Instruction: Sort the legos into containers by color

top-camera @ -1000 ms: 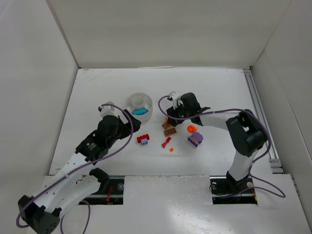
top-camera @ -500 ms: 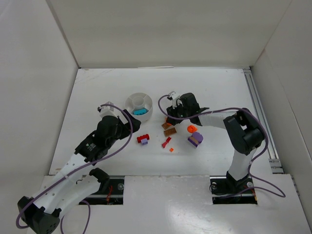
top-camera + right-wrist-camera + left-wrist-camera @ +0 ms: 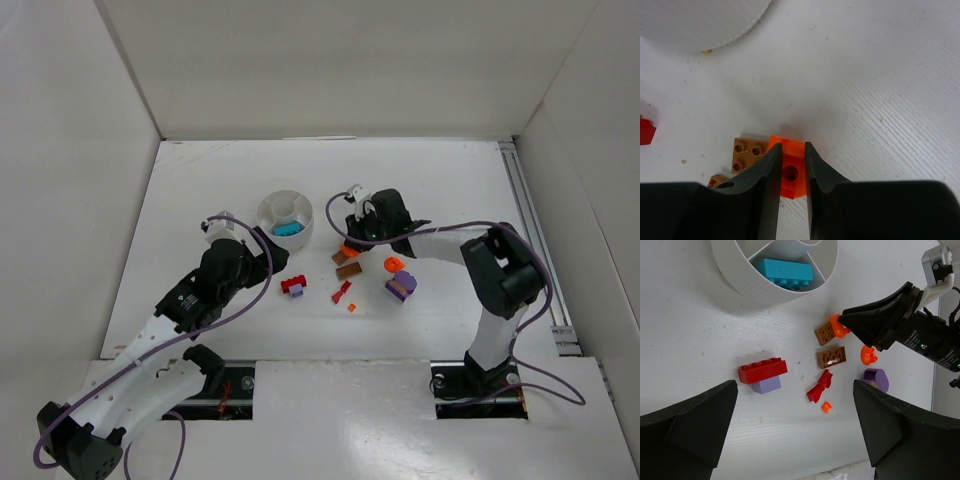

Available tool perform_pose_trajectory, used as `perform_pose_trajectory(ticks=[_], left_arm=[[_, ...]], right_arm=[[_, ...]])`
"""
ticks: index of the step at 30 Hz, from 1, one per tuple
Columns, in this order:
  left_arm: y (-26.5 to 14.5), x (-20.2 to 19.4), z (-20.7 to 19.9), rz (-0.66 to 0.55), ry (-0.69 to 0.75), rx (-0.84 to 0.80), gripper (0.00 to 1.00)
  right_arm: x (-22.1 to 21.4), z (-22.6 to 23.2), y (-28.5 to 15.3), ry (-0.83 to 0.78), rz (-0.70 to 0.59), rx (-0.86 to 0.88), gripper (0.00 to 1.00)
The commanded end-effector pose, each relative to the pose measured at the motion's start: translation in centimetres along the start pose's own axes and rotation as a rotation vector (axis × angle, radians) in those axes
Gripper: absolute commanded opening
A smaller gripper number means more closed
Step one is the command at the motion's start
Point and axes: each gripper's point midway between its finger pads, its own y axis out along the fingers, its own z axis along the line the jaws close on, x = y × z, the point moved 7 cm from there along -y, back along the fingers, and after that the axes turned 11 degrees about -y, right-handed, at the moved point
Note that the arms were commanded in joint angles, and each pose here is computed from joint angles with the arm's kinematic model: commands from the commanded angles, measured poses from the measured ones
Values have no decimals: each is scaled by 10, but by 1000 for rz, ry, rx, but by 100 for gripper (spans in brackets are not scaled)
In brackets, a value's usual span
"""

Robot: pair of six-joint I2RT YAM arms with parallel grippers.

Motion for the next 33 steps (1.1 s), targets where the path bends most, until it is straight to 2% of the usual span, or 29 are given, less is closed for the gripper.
perform_pose_trajectory(ticks=[1,13,19,25,28,33], left_arm=[[-1,2,-5,-15,-16,-34,100],[-1,4,-6,-27,-18,-38,100],[-1,8,-2,-59,-44,3,100],[-3,10,-2,-72,-62,19,100],[-1,9,-1,-68,-59,27,100],[-4,13,-5,-82,-62,22,100]], right_arm=[[29,-5,-13,-55,-102,-31,26],[60,-2,-32,-151,-197,-2,22],[126,5,-46,-316,-347,-4,22],[185,17,-32,-518,-472,57,22],[204,20,-23,-569,-512,82,22],[207,26,-8,-626,-573,167,22]])
